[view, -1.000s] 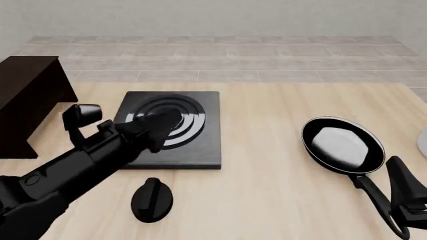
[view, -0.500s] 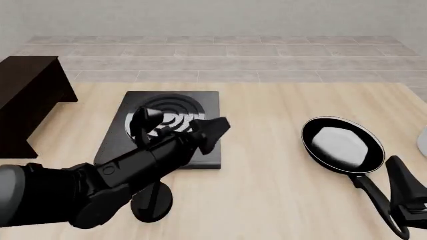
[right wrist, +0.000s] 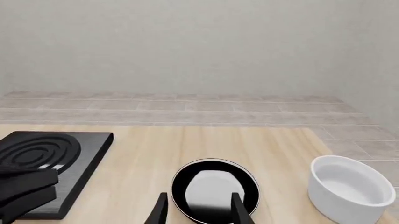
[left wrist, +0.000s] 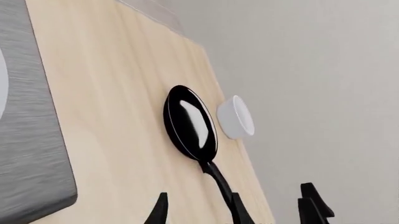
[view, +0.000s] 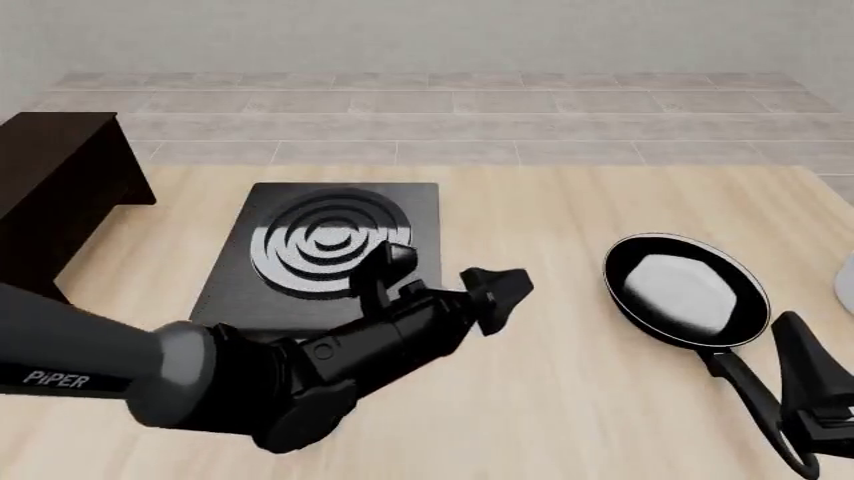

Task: Put the frying pan on top of the cabinet.

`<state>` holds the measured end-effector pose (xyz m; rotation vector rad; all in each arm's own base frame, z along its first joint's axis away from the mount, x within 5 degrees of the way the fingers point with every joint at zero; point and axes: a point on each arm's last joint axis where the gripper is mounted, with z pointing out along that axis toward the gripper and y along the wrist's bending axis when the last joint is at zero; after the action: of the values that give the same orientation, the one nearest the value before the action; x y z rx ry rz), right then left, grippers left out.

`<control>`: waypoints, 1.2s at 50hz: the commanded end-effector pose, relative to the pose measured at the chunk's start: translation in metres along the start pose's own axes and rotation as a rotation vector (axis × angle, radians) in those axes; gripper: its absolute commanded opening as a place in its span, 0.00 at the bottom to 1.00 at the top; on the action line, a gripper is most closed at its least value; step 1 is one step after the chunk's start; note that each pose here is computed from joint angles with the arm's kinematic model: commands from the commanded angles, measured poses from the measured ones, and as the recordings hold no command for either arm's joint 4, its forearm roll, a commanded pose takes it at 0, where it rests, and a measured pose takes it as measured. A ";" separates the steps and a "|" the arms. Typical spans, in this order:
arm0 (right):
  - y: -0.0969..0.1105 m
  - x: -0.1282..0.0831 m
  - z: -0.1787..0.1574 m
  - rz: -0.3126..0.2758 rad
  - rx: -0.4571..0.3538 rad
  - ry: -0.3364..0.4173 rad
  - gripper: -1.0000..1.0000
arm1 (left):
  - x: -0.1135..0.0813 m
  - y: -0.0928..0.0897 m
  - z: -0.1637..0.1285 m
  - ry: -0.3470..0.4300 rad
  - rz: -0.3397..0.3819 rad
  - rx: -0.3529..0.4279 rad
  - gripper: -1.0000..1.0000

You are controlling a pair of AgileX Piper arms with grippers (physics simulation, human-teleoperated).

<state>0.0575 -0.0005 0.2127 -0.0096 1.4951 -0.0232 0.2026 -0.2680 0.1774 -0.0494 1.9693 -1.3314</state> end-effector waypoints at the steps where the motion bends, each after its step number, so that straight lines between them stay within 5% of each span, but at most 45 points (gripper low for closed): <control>1: 0.000 0.000 0.001 0.000 0.001 0.002 1.00 | 0.015 0.007 0.028 0.036 -0.021 -0.013 1.00; 37: 0.000 0.000 0.002 0.007 0.005 0.006 1.00 | 0.049 0.020 0.077 0.112 -0.073 -0.048 1.00; 60: 0.000 0.000 0.002 -0.002 0.003 0.003 1.00 | 0.054 0.013 0.096 0.160 -0.003 -0.087 1.00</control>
<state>0.0591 -0.0007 0.2131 -0.0054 1.4984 -0.0257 0.2220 -0.3527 0.1215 -0.0119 2.1413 -1.3146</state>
